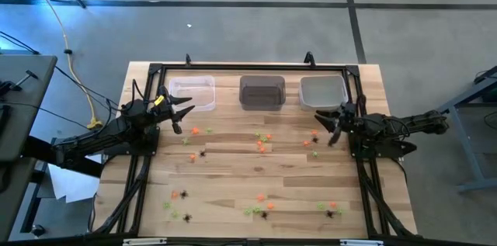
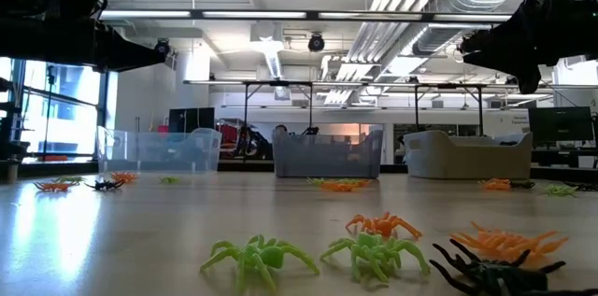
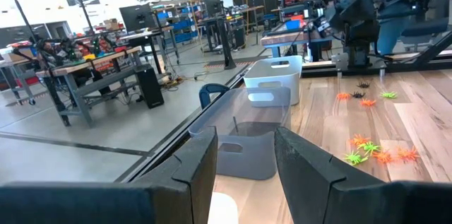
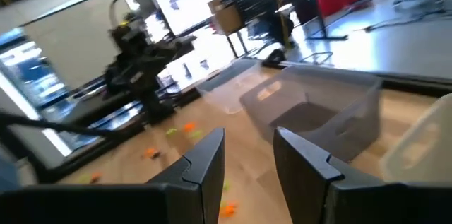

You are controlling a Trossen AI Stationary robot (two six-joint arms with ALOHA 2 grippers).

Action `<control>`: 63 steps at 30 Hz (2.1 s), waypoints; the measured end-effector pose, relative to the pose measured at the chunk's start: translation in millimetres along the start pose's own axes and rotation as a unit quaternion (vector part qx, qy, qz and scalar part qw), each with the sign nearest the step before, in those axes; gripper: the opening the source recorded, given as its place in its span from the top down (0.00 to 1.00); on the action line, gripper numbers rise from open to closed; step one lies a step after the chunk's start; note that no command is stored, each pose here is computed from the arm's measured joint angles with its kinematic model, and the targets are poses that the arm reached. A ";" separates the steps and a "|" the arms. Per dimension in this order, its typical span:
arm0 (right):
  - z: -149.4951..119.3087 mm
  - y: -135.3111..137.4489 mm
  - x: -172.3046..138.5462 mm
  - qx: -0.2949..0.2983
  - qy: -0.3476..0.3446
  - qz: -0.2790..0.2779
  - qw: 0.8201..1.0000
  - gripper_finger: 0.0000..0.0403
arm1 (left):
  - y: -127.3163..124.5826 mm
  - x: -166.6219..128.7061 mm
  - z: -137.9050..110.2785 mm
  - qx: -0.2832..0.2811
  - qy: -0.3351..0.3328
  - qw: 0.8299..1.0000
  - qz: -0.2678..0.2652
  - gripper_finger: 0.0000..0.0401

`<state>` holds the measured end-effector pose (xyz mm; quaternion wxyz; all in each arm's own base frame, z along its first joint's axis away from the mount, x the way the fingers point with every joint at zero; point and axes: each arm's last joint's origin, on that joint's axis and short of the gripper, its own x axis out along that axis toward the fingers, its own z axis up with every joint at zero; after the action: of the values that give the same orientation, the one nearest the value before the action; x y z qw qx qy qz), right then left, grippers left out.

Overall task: Sort Halloween decoration
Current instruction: Put the black spider toy into the white bin

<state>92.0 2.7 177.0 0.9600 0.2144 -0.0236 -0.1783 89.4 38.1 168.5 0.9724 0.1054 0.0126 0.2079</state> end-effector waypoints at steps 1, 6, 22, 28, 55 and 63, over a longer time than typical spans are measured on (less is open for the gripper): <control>0.0 0.7 -0.1 0.002 0.004 0.010 1.000 0.71 | 0.0 0.0 0.1 0.000 0.000 1.000 0.000 0.67; 22.6 9.6 -6.4 0.034 0.003 0.049 0.998 0.71 | 0.0 0.0 0.1 0.000 0.000 1.000 0.000 0.67; 93.2 53.8 4.1 -0.016 0.342 -0.161 0.926 0.71 | 0.0 0.0 0.0 0.000 0.000 1.000 0.000 0.67; 81.0 59.2 15.4 -0.041 0.481 -0.267 0.834 0.71 | 0.0 0.0 0.0 0.000 0.000 1.000 0.000 0.67; -4.0 26.4 34.5 0.004 0.571 -0.299 0.765 0.71 | 0.0 0.0 0.0 0.000 0.000 1.000 0.000 0.67; -26.4 22.9 47.2 -0.030 0.626 -0.328 0.707 0.71 | -0.1 0.0 -0.1 0.000 0.000 1.000 0.000 0.67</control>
<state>146.9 16.1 161.1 0.6413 0.2416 0.6600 -0.3080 89.4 38.0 168.4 0.9725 0.1053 0.0129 0.2075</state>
